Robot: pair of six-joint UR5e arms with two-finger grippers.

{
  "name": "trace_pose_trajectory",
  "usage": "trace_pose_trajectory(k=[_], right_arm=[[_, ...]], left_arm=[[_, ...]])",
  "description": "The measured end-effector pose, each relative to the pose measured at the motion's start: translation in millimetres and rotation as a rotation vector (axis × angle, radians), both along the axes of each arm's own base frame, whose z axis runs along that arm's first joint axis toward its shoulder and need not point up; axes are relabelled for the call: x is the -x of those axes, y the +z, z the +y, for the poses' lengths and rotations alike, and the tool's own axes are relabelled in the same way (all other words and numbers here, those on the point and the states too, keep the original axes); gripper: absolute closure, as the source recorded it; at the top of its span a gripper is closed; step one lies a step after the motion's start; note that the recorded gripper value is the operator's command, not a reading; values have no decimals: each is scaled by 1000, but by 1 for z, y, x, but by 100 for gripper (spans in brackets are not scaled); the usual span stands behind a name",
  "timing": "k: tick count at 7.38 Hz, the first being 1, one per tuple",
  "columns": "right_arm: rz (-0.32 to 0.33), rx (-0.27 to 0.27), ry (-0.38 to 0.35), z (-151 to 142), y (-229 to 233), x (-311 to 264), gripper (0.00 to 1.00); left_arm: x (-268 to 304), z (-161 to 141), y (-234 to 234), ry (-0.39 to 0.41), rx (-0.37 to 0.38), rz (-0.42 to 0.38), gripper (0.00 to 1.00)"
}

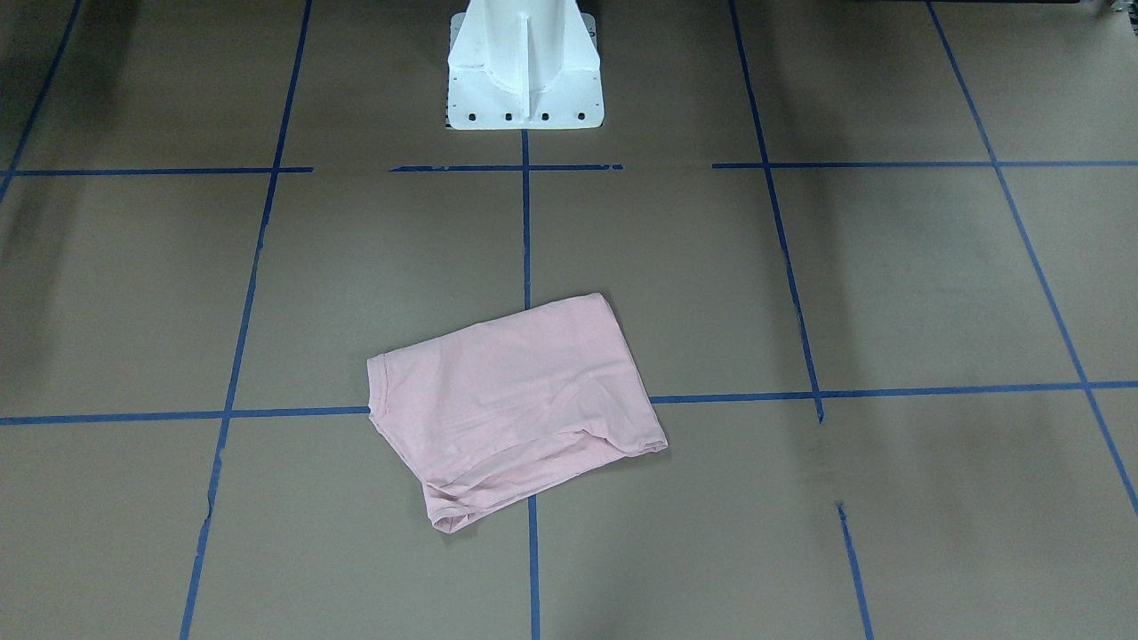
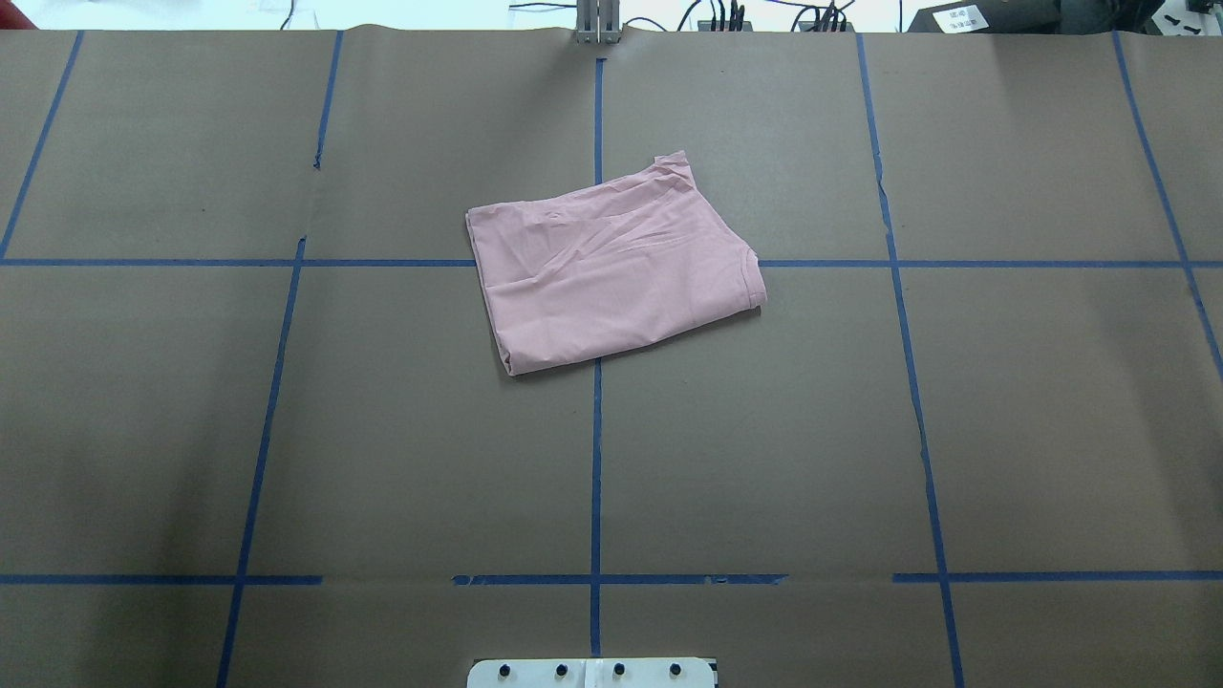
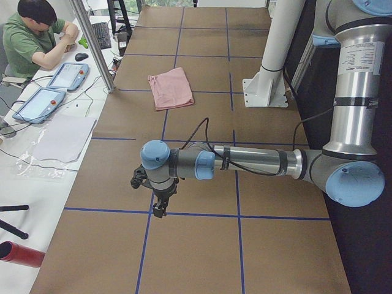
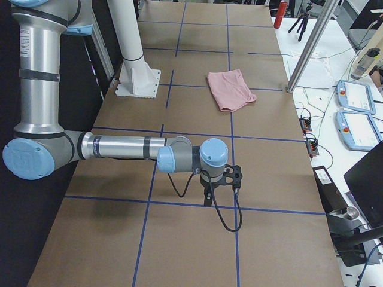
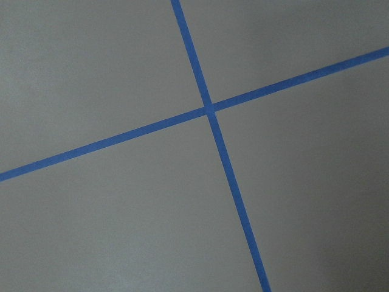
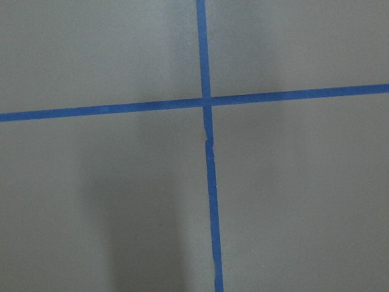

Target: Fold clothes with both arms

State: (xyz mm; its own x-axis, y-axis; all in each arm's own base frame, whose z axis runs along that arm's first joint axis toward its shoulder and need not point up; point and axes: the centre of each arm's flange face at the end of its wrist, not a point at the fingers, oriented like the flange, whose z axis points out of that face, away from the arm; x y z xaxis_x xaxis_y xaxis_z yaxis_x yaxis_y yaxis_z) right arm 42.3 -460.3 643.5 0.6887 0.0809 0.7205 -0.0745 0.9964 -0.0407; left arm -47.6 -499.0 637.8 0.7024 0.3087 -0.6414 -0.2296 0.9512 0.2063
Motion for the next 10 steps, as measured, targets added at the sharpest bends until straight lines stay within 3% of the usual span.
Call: trace_pose_trajectory(k=[2,5,10], right_arm=[[0,9,1,-1,-1,5,0],[-1,15,2,1,3,6,0],[-2,14,3,2,1,6,0]], left_arm=[[0,0,0,-31,28,2,0],[-2,-1,-6,-165,150,26,0],[-3,-2,-6,-185,173,41,0]])
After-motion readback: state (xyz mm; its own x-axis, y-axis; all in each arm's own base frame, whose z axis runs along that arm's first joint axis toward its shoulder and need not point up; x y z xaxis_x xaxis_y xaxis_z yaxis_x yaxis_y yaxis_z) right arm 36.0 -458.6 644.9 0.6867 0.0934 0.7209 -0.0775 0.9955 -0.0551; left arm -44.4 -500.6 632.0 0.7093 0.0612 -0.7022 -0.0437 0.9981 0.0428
